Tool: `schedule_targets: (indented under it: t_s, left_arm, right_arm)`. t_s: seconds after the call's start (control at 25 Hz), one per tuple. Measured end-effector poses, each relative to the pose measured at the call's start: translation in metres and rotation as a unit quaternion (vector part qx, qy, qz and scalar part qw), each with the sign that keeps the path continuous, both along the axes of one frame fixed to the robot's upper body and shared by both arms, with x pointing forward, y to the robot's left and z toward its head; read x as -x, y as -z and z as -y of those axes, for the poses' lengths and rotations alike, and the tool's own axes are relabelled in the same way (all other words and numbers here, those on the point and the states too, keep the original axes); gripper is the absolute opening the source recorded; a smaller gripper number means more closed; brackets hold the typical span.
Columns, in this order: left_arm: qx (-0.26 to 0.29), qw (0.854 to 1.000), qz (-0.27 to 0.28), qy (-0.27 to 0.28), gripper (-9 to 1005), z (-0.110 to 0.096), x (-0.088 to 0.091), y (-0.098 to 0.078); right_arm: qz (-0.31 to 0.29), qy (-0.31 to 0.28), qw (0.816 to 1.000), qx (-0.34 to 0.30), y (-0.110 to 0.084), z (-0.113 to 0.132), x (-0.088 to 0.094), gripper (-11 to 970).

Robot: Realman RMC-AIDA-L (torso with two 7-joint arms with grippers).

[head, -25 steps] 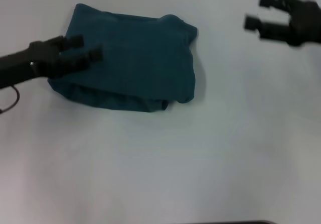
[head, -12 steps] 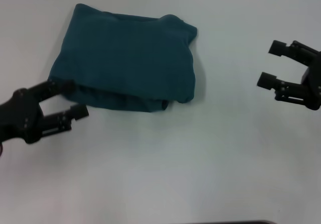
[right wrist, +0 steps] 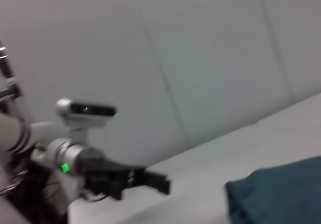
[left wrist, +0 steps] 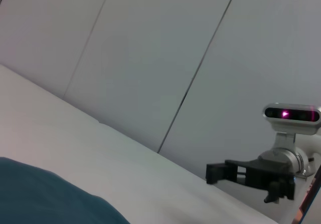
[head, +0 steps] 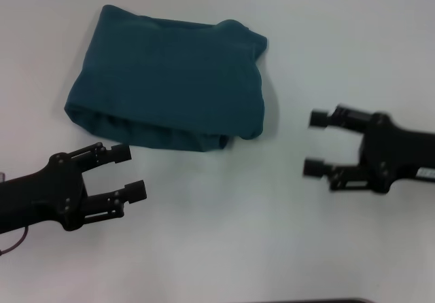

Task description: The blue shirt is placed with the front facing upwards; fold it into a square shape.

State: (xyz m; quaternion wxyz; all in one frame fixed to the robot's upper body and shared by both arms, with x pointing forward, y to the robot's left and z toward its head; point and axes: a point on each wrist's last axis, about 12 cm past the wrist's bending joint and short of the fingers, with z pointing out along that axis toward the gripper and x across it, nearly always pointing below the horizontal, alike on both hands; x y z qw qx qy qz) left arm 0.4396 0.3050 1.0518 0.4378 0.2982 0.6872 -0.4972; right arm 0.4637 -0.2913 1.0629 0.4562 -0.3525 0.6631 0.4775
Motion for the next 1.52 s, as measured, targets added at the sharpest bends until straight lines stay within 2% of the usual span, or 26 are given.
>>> schedule_targets:
  t_s: [0.32, 0.68, 1.52]
  left_arm:
    - [-0.031, 0.999, -0.029, 0.029, 824, -0.003, 0.000, 0.002]
    - [-0.063, 0.996, -0.039, 0.041, 824, -0.008, -0.010, -0.005]
    - [-0.065, 0.996, -0.035, 0.041, 823, -0.009, -0.010, -0.005]
  right_arm:
    - [-0.060, -0.083, 0.994, 0.037, 0.013, -0.025, -0.001, 940]
    - [-0.084, -0.100, 0.990, 0.046, 0.013, -0.029, -0.003, 940]
    - [-0.088, -0.101, 0.990, 0.048, 0.012, -0.031, -0.005, 940]
